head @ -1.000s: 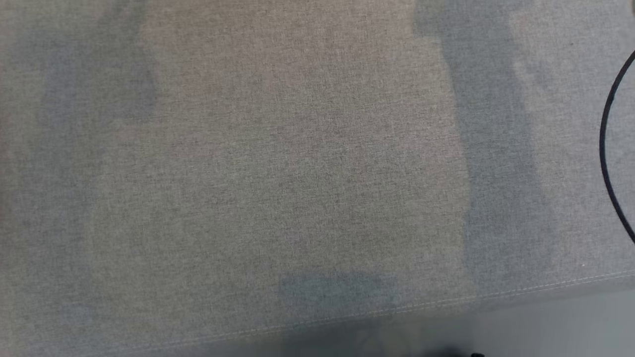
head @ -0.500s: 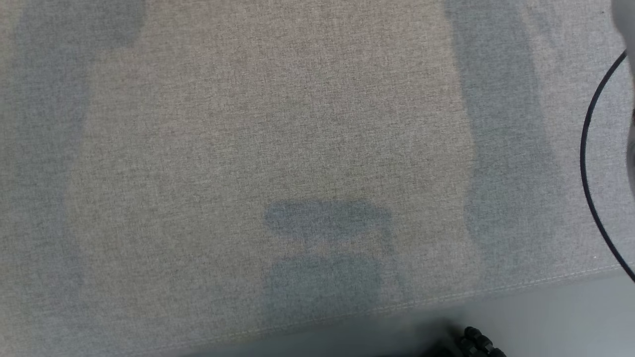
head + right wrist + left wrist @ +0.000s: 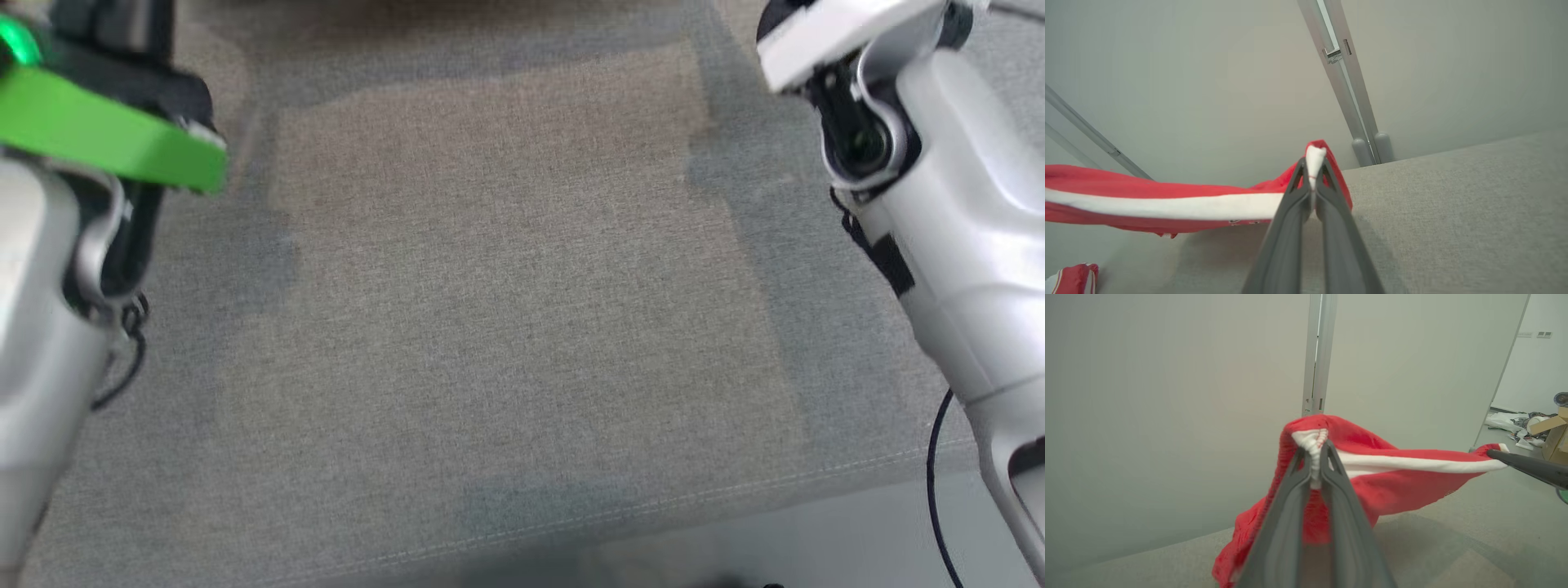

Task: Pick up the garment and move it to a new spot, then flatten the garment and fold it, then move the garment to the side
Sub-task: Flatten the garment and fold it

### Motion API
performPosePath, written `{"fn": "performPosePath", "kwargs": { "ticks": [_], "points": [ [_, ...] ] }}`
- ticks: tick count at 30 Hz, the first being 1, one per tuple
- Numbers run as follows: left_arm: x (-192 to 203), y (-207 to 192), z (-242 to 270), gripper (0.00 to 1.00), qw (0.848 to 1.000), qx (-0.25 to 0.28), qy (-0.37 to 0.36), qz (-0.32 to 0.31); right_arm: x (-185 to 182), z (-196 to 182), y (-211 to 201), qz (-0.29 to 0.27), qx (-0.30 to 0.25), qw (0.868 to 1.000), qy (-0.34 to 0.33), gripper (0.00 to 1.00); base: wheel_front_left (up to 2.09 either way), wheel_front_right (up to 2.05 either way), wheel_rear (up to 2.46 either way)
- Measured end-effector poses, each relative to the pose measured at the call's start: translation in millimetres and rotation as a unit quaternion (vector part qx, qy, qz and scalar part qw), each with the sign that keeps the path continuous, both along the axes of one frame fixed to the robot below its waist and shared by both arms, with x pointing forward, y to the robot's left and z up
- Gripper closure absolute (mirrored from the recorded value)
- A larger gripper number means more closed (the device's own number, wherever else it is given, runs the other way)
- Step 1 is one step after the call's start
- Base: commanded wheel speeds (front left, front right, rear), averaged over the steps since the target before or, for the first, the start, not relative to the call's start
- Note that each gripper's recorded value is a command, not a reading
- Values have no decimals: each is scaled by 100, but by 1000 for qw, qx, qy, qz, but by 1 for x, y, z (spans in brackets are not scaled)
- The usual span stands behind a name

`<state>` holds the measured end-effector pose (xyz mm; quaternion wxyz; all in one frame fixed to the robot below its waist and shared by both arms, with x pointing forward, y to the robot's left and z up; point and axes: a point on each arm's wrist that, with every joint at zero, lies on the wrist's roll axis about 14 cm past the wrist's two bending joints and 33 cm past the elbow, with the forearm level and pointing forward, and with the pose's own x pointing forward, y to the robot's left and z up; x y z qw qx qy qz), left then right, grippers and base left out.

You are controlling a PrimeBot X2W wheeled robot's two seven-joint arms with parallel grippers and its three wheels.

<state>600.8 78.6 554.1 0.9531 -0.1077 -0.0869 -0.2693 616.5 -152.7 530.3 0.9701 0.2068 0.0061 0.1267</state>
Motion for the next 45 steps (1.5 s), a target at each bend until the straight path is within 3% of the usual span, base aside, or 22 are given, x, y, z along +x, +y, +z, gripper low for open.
{"fn": "performPosePath", "kwargs": {
  "ticks": [11, 19, 23, 37, 45],
  "points": [
    [-100, -3, -49, 100, 996, -34, 83, 25, -89, -31, -25, -21, 9, 999, 27, 100, 0, 0, 0],
    [-146, 5, -72, 100, 986, -73, 134, 62, -144, -56, -38, -47, 22, 997, 57, 100, 0, 0, 0],
    [-168, 10, -84, 100, 984, -65, 150, 77, -167, -60, -42, -55, 23, 996, 63, 100, 0, 0, 0],
    [-231, 25, -116, 100, 969, -63, 205, 124, -230, -75, -38, -63, 27, 991, 114, 100, 0, 0, 0],
    [-228, 30, -105, 100, 974, -47, 179, 130, -220, -52, -23, -47, 9, 994, 94, 100, 0, 0, 0]
  ]
}}
